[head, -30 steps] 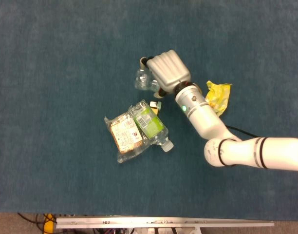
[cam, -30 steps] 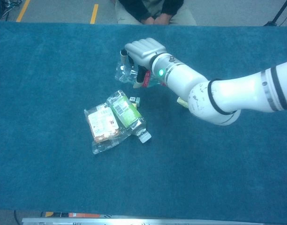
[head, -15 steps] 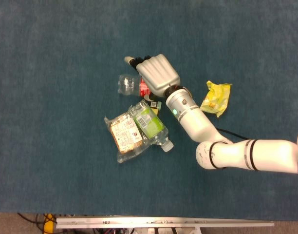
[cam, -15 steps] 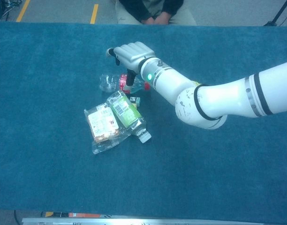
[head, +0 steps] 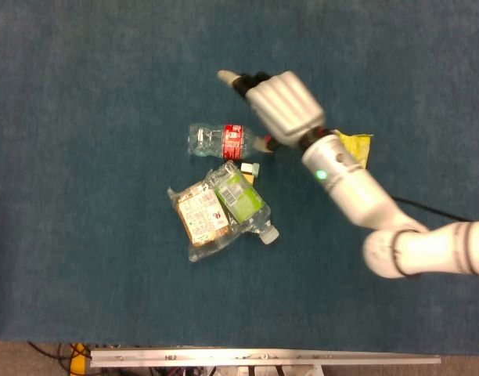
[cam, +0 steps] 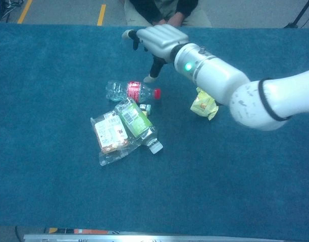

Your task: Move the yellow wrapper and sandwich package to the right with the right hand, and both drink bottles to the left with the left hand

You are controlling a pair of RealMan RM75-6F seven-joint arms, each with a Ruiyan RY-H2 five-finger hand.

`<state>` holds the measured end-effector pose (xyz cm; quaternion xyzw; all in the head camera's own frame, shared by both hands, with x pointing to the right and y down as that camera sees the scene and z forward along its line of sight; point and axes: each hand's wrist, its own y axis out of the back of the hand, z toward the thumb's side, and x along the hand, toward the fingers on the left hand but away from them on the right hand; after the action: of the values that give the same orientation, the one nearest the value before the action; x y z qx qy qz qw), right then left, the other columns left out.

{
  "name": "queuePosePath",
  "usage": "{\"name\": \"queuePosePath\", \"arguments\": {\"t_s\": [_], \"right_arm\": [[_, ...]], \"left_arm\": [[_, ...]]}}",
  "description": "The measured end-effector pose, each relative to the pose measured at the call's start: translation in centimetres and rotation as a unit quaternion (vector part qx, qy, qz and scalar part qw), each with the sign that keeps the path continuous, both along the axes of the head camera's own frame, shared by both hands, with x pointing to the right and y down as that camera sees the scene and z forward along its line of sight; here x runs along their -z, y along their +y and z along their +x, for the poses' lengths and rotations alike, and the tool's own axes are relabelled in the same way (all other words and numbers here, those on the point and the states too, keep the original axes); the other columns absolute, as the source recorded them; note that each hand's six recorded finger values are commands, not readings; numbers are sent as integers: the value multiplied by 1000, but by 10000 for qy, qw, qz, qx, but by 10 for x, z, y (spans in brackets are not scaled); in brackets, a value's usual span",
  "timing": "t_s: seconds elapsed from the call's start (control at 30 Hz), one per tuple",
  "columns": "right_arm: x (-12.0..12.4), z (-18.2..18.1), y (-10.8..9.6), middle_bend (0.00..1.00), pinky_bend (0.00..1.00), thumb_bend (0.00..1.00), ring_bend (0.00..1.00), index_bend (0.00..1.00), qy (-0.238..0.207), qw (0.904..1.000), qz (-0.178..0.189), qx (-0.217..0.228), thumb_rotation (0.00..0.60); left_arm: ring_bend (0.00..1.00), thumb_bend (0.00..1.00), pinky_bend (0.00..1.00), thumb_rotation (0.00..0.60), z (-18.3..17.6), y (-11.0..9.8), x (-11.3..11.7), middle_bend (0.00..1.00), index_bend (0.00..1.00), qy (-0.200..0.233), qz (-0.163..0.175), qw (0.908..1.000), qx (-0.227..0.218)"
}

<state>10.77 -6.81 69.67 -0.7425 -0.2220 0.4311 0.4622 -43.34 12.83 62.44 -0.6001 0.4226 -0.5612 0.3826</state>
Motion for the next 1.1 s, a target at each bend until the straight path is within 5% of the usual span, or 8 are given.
{"name": "queuePosePath", "arguments": {"t_s": [0.27, 0.47, 0.57, 0.97, 1.0, 1.1], "right_arm": [[36, 62, 1, 263, 541, 53, 287, 56, 4, 9992, 397, -83, 600], [51, 107, 12, 263, 536, 51, 287, 56, 49, 9984, 554, -139, 600], [56, 120, 17, 263, 536, 52, 287, 56, 49, 9982, 574, -145, 600], [65, 156, 27, 263, 536, 51, 287, 56, 67, 9976, 628, -273, 600], [65, 157, 27, 263, 536, 51, 287, 56, 66, 9977, 620, -281, 600], [63, 165, 28, 263, 536, 52, 287, 55, 56, 9977, 586, -327, 600]], "left_arm": [[36, 371, 92, 585, 26, -7, -16, 101, 1, 185, -589, 9971, -446], [8, 358, 92, 398, 57, -13, -33, 40, 0, 229, -1055, 9899, -914], [5, 356, 92, 365, 74, -17, -41, 17, 0, 252, -1181, 9861, -1142], [0, 276, 92, 372, 131, -21, -72, 0, 0, 657, -1837, 9681, -1573], [0, 272, 92, 384, 135, -21, -74, 0, 0, 655, -1883, 9668, -1599], [0, 270, 92, 539, 147, -19, -81, 0, 0, 669, -1989, 9626, -1715]]}}
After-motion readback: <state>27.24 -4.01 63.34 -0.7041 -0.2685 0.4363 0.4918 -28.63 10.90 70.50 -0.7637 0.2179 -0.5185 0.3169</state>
